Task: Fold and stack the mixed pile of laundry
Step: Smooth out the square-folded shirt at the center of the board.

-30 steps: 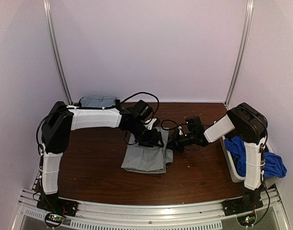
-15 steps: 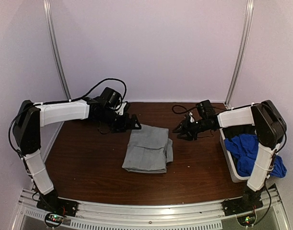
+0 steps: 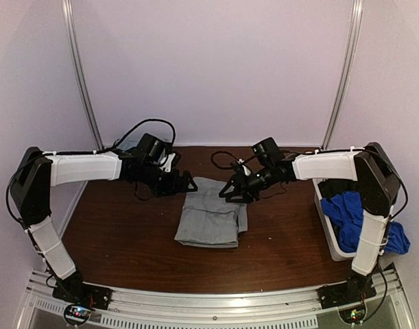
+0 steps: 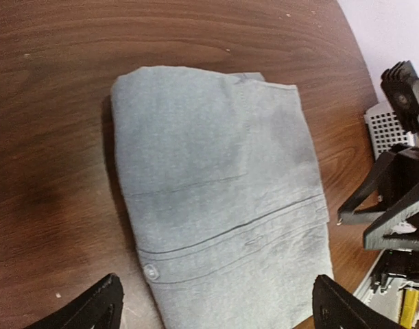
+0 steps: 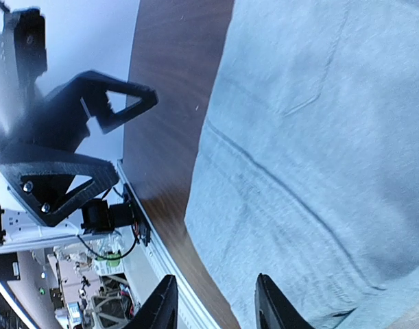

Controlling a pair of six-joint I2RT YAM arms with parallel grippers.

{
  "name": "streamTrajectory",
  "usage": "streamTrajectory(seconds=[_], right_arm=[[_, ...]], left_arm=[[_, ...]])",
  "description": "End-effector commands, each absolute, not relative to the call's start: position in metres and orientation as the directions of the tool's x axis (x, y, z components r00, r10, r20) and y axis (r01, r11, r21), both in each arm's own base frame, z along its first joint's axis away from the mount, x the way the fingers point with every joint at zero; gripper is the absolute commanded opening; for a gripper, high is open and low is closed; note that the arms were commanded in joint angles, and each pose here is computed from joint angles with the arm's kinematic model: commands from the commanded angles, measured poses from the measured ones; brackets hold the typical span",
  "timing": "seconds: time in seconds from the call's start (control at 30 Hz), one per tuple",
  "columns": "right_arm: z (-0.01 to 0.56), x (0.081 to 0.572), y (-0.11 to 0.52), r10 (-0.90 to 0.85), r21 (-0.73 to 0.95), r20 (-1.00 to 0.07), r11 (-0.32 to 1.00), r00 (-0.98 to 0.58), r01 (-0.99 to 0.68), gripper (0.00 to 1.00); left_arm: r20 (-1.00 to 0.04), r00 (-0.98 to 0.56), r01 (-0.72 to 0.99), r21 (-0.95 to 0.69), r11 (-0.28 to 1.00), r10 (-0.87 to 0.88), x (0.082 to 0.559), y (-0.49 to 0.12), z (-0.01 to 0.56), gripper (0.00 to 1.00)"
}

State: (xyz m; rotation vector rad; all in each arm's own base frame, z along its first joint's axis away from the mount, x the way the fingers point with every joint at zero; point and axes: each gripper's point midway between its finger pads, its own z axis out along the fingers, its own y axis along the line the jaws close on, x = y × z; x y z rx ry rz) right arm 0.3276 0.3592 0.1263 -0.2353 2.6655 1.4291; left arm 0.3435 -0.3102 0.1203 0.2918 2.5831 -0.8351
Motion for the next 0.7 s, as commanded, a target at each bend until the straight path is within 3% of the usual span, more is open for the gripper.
streamTrajectory(seconds=[0.0,0.1,0.23,0.4,0.5,0.57,0.67], right_arm=[[0.125,0.294,0.375,-0.172,0.888,-0.113,0.425,-0.979,-0.177,0.4],[0.1,0.266,0.367,-0.208,0.905,-0.022,0.413,-0.978,-0.108,0.39],[0.032,0.254,0.331,-0.182,0.821,0.112,0.571,-0.977,-0.013,0.38],[0.003,0.271,0.303,-0.12,0.739,0.116,0.673,-0.986,0.005,0.37],[0.021,0.284,0.311,-0.128,0.754,0.068,0.656,-0.989,-0.033,0.37],[0.038,0.293,0.317,-0.138,0.767,0.021,0.637,-0.99,-0.072,0.37],[0.074,0.304,0.324,-0.151,0.795,-0.062,0.59,-0.987,-0.141,0.37]], left_arm=[[-0.477,-0.877,0.408,-0.678,0.611,0.056,0.331,-0.343,0.143,0.98],[-0.47,-0.88,0.427,-0.721,0.546,0.068,0.318,-0.357,0.138,0.98],[-0.403,-0.911,0.382,-0.743,0.55,0.088,0.305,-0.363,0.1,0.98],[-0.327,-0.941,0.302,-0.678,0.67,0.092,0.294,-0.338,0.051,0.98],[-0.388,-0.916,0.337,-0.607,0.72,0.102,0.294,-0.322,0.057,0.98],[-0.497,-0.857,0.421,-0.524,0.74,0.136,0.3,-0.314,0.08,0.98],[-0.669,-0.68,0.598,-0.266,0.756,0.302,0.296,-0.315,0.122,0.98]])
